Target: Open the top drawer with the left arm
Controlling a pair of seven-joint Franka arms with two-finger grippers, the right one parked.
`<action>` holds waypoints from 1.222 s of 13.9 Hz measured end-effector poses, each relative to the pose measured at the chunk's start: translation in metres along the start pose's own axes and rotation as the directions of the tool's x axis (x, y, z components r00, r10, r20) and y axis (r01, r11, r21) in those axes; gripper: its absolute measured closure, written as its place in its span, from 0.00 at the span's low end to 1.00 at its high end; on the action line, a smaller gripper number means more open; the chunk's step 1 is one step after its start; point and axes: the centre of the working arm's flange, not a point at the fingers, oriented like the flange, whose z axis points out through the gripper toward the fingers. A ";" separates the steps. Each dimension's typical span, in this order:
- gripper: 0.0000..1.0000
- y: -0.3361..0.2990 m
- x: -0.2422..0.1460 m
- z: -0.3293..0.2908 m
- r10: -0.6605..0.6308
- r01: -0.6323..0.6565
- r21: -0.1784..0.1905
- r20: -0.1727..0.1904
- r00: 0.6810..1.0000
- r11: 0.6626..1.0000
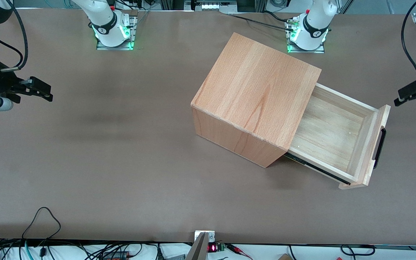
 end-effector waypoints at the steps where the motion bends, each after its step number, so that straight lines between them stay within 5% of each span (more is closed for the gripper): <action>1: 0.00 0.000 -0.004 -0.003 -0.014 0.014 0.000 0.007 1.000 1.000; 5: 0.00 0.006 -0.019 -0.017 -0.114 0.115 -0.009 0.069 0.991 0.993; 9: 0.00 0.026 -0.026 -0.033 -0.177 0.175 0.030 0.097 0.979 0.984; 17: 0.00 0.051 -0.033 -0.051 -0.232 0.227 0.052 0.104 0.967 0.972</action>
